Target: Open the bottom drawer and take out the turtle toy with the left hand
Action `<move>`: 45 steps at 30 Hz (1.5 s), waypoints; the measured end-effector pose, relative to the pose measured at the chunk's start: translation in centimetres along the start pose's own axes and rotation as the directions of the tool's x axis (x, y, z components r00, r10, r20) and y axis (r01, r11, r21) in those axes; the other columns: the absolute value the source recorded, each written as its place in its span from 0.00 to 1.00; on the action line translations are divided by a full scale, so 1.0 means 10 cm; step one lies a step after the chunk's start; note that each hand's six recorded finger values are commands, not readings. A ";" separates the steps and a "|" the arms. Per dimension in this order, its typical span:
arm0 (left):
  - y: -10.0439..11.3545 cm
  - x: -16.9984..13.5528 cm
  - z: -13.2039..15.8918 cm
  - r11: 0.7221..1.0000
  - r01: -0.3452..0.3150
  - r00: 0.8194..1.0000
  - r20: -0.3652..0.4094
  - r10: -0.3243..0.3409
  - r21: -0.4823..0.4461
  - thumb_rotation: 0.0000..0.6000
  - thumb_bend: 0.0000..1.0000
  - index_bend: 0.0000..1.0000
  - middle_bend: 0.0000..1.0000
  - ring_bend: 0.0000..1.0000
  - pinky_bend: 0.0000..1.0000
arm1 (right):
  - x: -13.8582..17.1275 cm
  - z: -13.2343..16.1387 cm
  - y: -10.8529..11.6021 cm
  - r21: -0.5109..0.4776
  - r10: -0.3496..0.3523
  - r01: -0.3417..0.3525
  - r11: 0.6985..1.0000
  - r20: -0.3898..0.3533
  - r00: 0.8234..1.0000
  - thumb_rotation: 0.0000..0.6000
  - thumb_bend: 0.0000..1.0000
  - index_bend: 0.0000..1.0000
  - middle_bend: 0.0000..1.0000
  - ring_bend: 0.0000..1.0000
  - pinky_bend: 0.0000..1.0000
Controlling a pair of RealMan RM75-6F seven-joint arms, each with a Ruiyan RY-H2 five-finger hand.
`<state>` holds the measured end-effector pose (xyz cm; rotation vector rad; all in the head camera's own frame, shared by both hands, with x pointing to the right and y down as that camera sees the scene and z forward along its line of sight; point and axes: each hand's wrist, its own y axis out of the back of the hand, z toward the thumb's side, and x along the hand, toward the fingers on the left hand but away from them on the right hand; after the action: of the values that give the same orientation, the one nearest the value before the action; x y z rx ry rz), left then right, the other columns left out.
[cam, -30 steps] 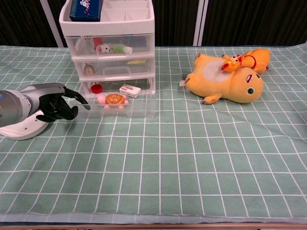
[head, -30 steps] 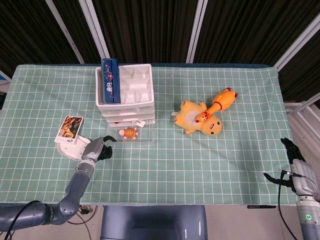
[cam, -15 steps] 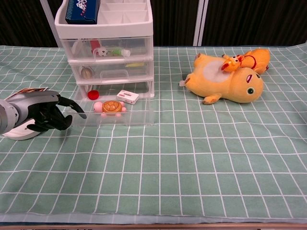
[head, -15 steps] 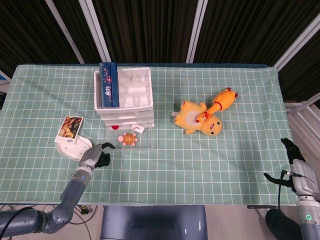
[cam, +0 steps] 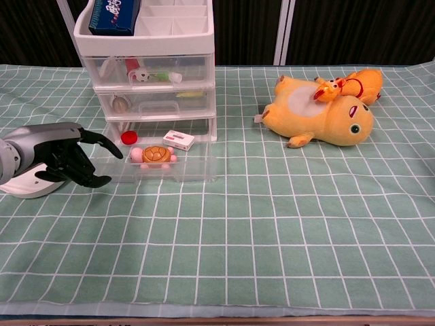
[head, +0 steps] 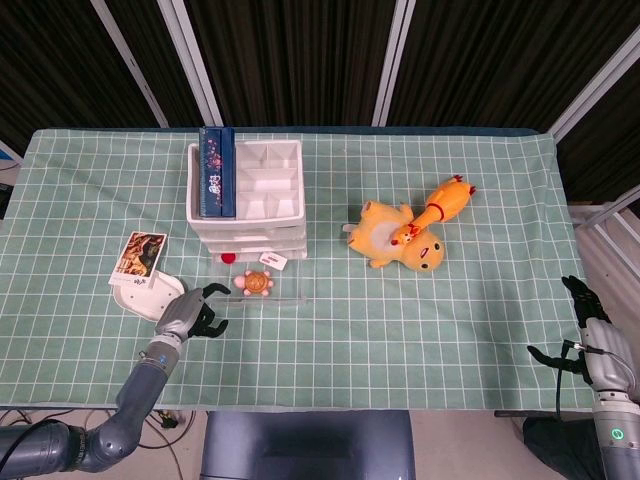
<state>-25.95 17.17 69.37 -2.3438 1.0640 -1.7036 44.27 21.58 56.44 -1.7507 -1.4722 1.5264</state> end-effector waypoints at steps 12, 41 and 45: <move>0.35 0.21 0.37 0.971 -0.160 0.985 0.089 0.146 0.175 1.00 0.32 0.39 1.00 1.00 1.00 | 0.00 0.00 0.00 -0.004 0.001 -0.001 1.000 0.000 1.000 1.00 0.13 0.00 0.00 0.00 0.18; 0.15 0.72 0.56 0.857 -0.150 0.987 0.023 0.160 0.493 1.00 0.29 0.44 1.00 1.00 1.00 | 0.00 -0.01 0.00 -0.022 0.009 -0.009 1.000 0.008 1.000 1.00 0.13 0.00 0.00 0.00 0.18; 0.12 0.74 0.56 0.851 -0.148 0.987 0.019 0.161 0.504 1.00 0.29 0.44 1.00 1.00 1.00 | 0.00 -0.01 0.00 -0.024 0.010 -0.010 1.000 0.009 1.000 1.00 0.13 0.00 0.00 0.00 0.18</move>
<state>-20.65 10.23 72.75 -1.8609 0.6724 -1.6958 44.40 21.58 56.50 -1.7693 -1.4945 1.5292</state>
